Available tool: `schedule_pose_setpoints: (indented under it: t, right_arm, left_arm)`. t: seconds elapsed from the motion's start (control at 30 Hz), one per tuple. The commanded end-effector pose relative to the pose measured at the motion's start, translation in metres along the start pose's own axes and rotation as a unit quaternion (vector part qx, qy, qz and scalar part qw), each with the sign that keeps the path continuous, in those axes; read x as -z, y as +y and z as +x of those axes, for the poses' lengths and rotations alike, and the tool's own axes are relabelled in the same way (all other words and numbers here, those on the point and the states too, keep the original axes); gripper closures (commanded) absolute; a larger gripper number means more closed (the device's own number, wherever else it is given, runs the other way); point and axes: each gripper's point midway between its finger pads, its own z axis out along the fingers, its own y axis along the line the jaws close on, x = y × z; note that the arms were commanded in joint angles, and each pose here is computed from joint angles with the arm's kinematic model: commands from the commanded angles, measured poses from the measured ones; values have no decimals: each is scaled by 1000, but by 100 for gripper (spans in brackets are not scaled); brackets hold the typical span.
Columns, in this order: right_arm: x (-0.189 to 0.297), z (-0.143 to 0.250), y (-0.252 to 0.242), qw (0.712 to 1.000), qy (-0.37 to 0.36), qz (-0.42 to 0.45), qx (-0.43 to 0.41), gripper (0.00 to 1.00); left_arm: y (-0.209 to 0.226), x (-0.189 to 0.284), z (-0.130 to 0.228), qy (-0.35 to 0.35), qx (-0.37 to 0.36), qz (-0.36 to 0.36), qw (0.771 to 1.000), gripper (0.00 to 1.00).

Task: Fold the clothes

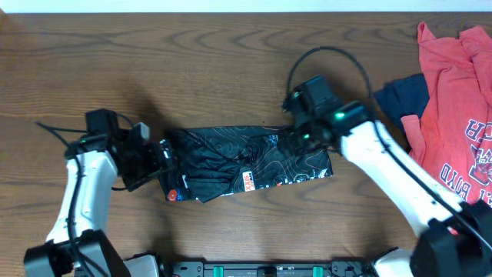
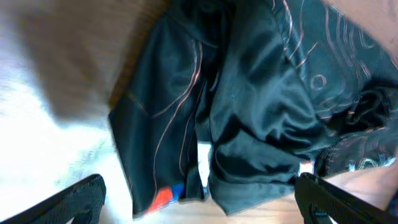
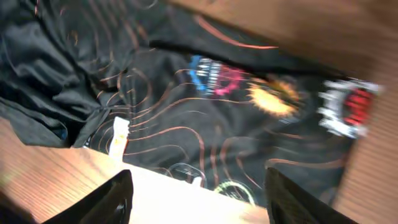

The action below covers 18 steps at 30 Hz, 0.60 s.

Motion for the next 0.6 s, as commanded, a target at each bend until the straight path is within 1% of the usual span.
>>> schedule_pose_setpoints:
  t: [0.0, 0.23, 0.43, 0.47, 0.5, 0.57]
  right_arm:
    - [12, -3, -16, 999, -9, 23, -34, 34]
    - [13, 5, -22, 999, 6, 28, -43, 34]
    - [13, 5, -22, 999, 8, 29, -44, 34]
    - [13, 5, -22, 999, 8, 29, -43, 35]
    - [13, 5, -22, 999, 8, 29, -43, 35]
    - [13, 5, -22, 999, 8, 29, -43, 35]
  left_arm:
    - [7, -16, 2, 9, -21, -18, 1000, 2]
    - [5, -45, -8, 21, -43, -19, 999, 2]
    - [0, -75, 2, 61, -62, -22, 996, 2]
    - [-1, -79, 5, 68, -66, -23, 995, 0]
    - [-2, -81, 8, 74, -69, -24, 995, 6]
    - [-8, -85, 12, 81, -78, -20, 993, 22]
